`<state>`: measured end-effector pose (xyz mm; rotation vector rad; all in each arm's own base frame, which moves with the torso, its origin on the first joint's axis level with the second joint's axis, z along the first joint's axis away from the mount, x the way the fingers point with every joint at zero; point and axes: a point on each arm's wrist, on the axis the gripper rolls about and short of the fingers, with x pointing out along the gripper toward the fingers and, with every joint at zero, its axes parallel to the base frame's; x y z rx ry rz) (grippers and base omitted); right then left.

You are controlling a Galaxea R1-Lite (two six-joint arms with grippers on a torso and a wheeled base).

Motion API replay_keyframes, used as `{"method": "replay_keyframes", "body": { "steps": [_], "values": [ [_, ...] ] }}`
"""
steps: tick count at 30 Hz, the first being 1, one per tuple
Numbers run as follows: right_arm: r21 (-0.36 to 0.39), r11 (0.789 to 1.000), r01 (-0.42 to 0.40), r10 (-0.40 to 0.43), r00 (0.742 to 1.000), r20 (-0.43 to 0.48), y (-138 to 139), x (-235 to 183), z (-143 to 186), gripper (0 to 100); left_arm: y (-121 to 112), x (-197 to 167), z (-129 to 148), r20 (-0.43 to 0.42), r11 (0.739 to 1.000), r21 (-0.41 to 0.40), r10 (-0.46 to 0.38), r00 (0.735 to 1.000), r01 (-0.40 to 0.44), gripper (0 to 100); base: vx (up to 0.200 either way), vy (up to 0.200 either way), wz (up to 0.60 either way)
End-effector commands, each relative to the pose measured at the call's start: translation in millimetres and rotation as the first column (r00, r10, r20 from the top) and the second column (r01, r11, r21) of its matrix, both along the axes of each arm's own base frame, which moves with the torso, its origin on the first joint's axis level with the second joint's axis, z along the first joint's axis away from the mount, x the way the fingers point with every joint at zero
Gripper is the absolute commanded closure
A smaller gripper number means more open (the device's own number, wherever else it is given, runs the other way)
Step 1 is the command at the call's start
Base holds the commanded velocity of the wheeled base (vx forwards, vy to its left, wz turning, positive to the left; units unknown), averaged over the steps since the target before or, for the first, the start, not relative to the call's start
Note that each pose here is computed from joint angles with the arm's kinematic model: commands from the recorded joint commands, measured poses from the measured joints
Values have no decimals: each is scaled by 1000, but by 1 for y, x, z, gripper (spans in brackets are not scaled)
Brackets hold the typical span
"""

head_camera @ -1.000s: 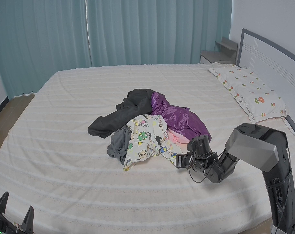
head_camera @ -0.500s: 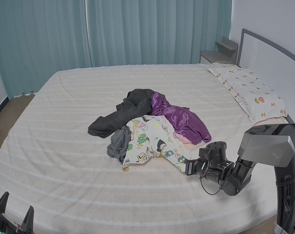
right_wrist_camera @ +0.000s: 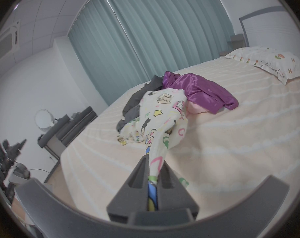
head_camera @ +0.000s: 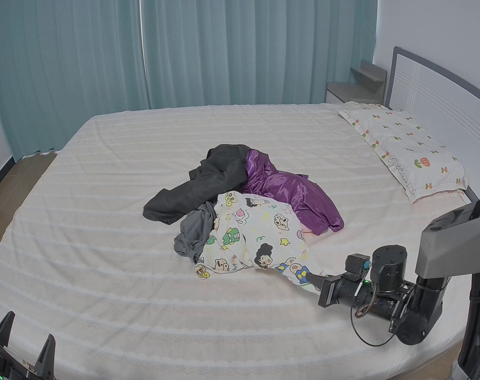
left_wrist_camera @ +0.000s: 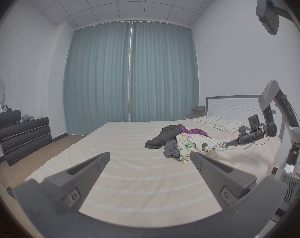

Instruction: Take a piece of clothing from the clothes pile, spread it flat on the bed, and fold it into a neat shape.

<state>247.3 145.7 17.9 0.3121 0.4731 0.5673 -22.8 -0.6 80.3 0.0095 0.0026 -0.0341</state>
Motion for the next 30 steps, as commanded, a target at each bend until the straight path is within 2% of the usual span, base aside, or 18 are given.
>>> {"method": "replay_keyframes", "body": {
  "steps": [1,7,10,16,18,19,20,21,22,23,24,25,26,27,28,29,30],
  "values": [
    [164,983,-79,64,993,96,-6,-30,57,100,0,0,-5,0,1000,-2,-1,1000,1,0,0,0,0],
    [250,953,-174,111,962,249,-5,-49,102,100,0,0,-5,1,1000,-2,-1,1000,1,0,0,0,0],
    [288,926,-245,139,929,342,-3,-56,127,100,0,0,-5,3,1000,3,8,1000,-8,0,0,0,0],
    [325,901,-286,125,891,437,2,-55,152,100,0,0,-4,5,1000,16,-1,1000,1,0,0,0,0],
    [336,886,-321,139,873,468,8,-59,161,100,0,1,1,-2,999,9,-38,999,38,0,0,0,0],
    [337,884,-323,139,872,470,8,-60,162,100,0,1,3,3,999,6,-41,999,41,0,0,0,0],
    [342,874,-344,148,861,487,11,-61,168,100,-1,-1,51,92,993,-81,-76,993,84,0,0,0,0],
    [342,875,-344,150,862,484,12,-61,169,100,-1,-1,64,107,989,-113,-82,991,94,0,0,0,0],
    [336,876,-346,160,866,473,16,-60,170,100,-2,7,88,96,977,-173,-111,989,127,0,0,0,0],
    [337,876,-346,160,866,475,16,-59,170,100,-2,8,89,91,976,-173,-116,989,130,0,0,0,0],
    [340,871,-356,165,862,480,20,-58,175,100,-5,27,95,2,958,-143,-250,968,248,0,0,0,0],
    [344,866,-362,164,856,490,21,-57,178,100,-8,37,95,-47,928,-133,-357,933,348,0,0,0,0],
    [348,862,-368,160,850,502,23,-55,182,100,-11,47,95,-101,880,-139,-469,877,454,0,0,0,0],
    [351,860,-371,156,846,510,25,-54,185,100,-15,57,94,-146,839,-154,-542,828,522,0,0,0,0],
    [352,859,-373,157,844,512,26,-53,185,100,-20,74,91,-223,809,-183,-588,778,559,0,0,0,0],
    [351,859,-372,157,845,511,26,-52,185,100,-22,80,89,-249,802,-188,-597,763,567,0,0,0,0],
    [349,861,-370,160,848,505,27,-52,183,100,-30,100,83,-324,776,-189,-628,708,602,0,0,0,0]
  ]
}}
